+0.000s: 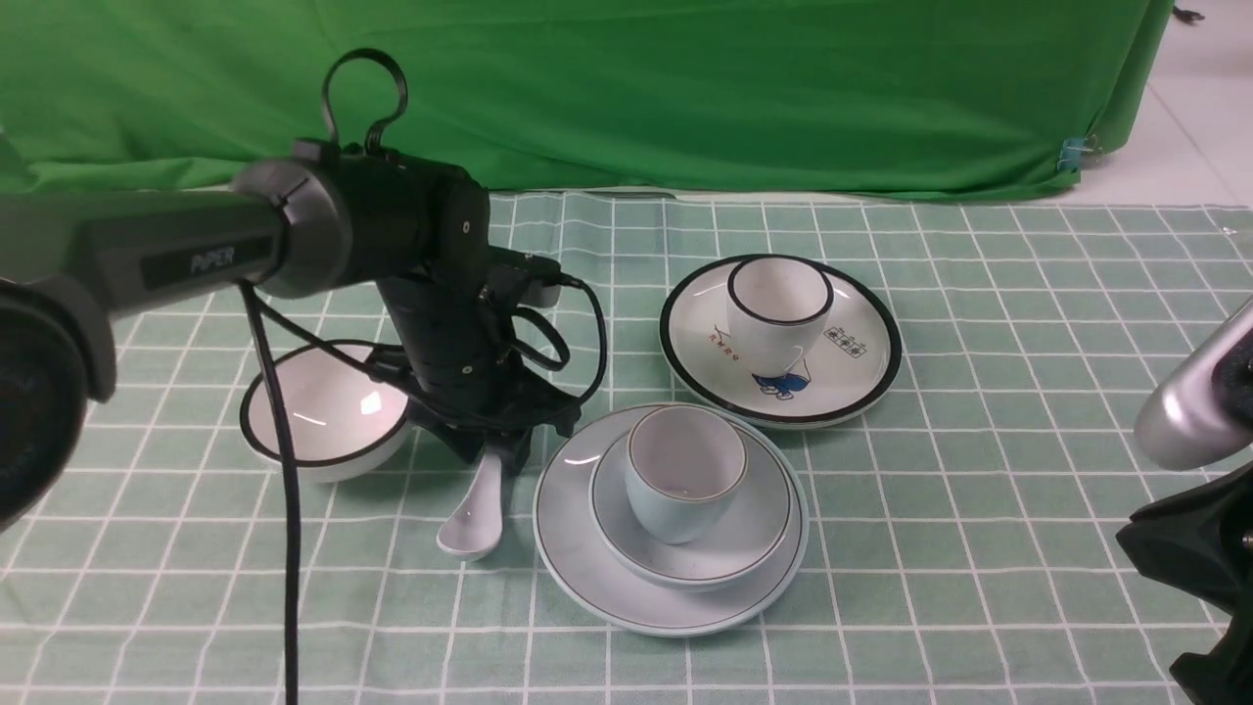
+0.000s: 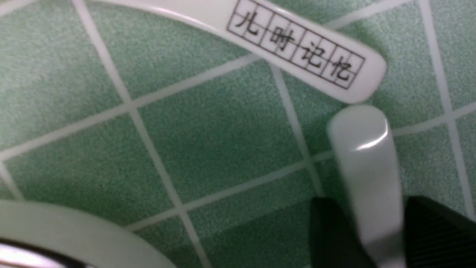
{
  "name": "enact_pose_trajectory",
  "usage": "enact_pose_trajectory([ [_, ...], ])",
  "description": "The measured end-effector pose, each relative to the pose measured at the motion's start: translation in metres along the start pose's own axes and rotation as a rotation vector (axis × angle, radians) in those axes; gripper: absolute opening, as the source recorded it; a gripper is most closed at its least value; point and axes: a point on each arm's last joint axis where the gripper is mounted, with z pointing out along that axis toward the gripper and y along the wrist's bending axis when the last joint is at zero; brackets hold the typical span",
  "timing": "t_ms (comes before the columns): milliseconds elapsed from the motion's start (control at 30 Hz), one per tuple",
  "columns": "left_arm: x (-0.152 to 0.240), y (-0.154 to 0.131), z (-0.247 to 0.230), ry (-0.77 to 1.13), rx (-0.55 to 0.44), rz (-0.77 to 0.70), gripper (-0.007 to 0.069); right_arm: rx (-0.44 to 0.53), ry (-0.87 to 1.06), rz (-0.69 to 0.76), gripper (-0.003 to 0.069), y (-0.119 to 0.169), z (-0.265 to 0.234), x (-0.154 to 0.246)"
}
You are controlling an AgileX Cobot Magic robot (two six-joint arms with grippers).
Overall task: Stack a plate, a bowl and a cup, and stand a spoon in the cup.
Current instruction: Use the left arm to grab a blue soup spoon, then use the left arm to put the blue soup spoon into the blue teacup in the middle
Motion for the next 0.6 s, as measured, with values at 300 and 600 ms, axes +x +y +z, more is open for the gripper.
enact_pose_trajectory([
  [300, -0.001, -0.009, -0.017, -0.047, 0.044, -0.005, 0.0109, -0.001, 0.022, 0.003, 0.0090, 0.000, -0.003, 0.004],
  [600, 0.050, -0.058, -0.138, -0.704, 0.128, 0.106, 0.0109, 0.007, -0.055, 0.054, 0.0090, -0.003, -0.023, 0.013],
])
